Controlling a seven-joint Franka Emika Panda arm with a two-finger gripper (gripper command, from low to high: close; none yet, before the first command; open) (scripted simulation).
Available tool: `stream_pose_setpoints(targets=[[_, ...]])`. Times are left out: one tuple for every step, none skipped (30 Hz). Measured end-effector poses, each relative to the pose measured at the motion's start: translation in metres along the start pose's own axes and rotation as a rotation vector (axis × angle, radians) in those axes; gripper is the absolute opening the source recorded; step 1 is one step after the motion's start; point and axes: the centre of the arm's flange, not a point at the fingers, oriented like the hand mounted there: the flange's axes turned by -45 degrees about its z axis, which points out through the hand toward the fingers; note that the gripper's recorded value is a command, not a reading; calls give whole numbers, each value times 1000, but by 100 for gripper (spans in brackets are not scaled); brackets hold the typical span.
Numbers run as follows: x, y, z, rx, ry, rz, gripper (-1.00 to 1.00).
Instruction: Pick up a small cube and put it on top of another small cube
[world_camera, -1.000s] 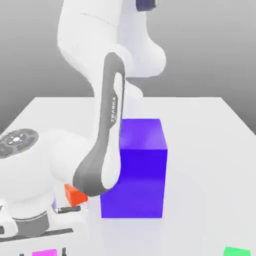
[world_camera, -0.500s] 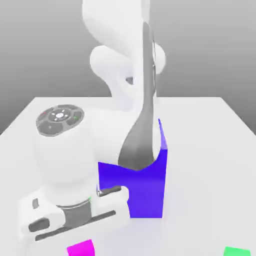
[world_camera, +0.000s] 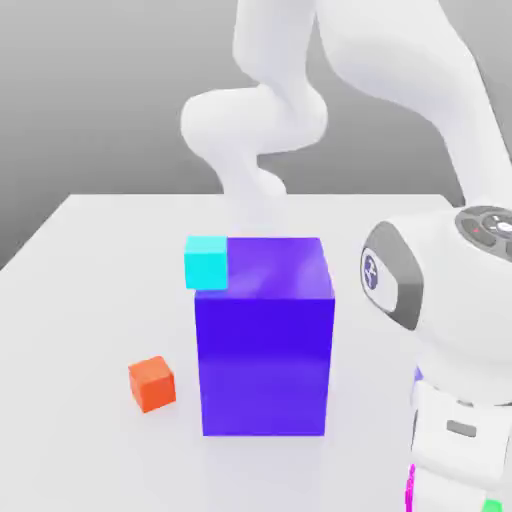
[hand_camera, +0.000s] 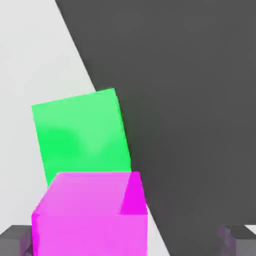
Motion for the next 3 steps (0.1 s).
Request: stream_pose_setpoints(targets=[[6,-3,-10,-1,0,-18,100],[9,-5,-24,-2,1,-27,100],[11,-6,-39,-2,0,-32,100]])
